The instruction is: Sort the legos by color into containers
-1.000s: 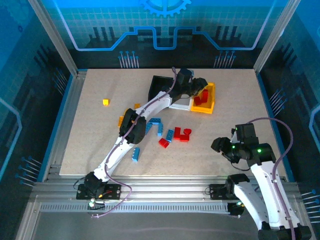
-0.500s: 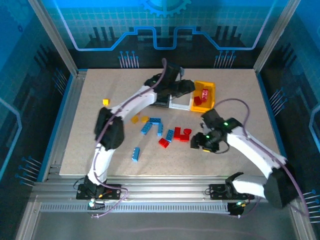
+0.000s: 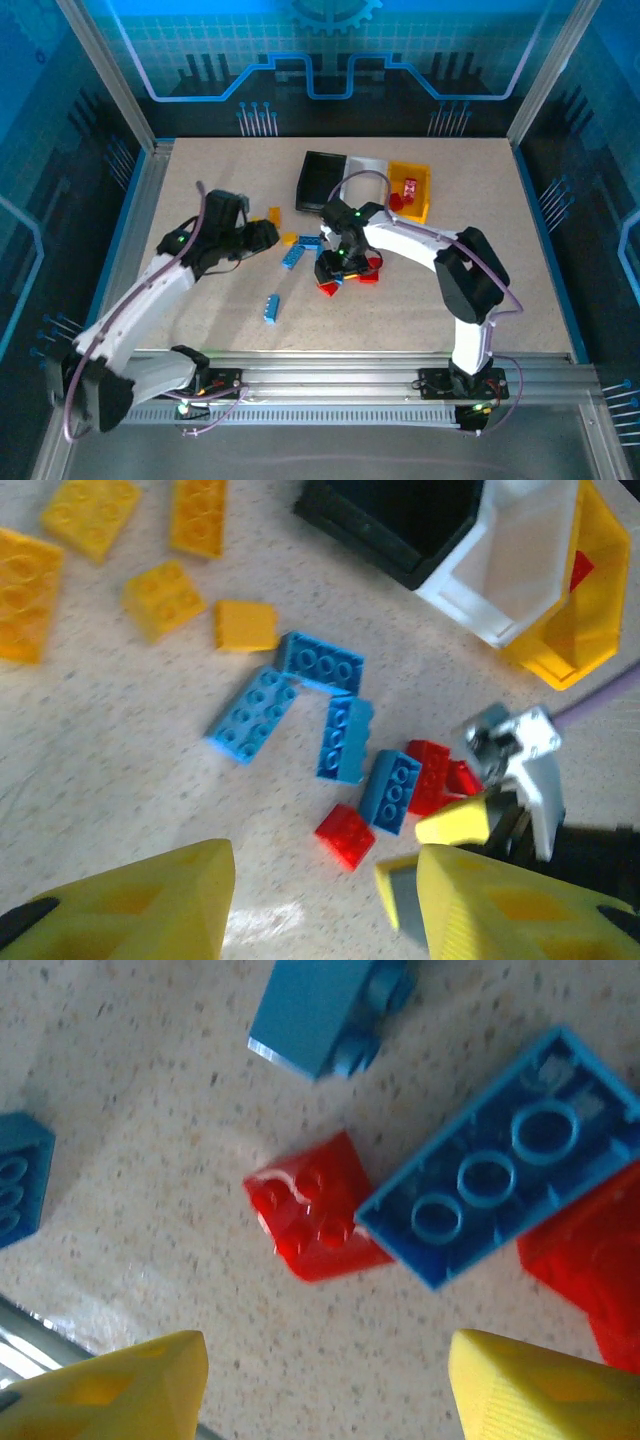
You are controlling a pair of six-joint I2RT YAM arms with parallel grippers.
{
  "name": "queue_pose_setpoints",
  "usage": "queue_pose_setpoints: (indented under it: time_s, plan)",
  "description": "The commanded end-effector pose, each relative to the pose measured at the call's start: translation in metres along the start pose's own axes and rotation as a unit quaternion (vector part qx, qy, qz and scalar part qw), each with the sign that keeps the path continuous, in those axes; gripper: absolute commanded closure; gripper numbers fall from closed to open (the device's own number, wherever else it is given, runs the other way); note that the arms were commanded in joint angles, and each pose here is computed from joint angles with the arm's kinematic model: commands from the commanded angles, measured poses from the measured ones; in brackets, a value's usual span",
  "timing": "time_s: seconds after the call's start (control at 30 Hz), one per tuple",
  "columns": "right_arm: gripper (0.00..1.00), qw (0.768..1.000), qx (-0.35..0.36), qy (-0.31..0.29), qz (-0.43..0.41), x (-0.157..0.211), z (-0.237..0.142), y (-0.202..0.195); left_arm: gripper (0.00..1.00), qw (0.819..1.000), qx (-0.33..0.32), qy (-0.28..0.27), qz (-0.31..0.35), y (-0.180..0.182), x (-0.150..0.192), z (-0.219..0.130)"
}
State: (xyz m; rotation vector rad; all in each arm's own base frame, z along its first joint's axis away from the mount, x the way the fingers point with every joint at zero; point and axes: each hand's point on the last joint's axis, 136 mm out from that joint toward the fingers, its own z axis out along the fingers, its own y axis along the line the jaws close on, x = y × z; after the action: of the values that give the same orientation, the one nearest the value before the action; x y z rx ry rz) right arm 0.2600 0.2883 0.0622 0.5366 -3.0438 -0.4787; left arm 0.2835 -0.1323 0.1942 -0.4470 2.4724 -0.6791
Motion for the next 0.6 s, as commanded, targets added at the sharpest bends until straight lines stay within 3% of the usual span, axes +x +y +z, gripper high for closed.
queue_pose_setpoints:
  time_s: [0.0,0.3,0.57]
  plan:
    - [0.34,0.999,0.025,0.005,0.04,-0.009,-0.001,-0.003,0.48,0.999,-0.028,-0.002,-0.015,0.025,0.011,-0.013]
    - [0.35,0.989,0.112,0.004,0.098,-0.016,-0.002,-0.032,0.47,0.999,-0.039,0.002,0.005,0.031,0.016,-0.024]
    - [0.36,0.987,0.11,0.003,0.117,-0.023,0.006,-0.037,0.46,0.999,-0.039,0.006,0.003,0.034,0.019,-0.023]
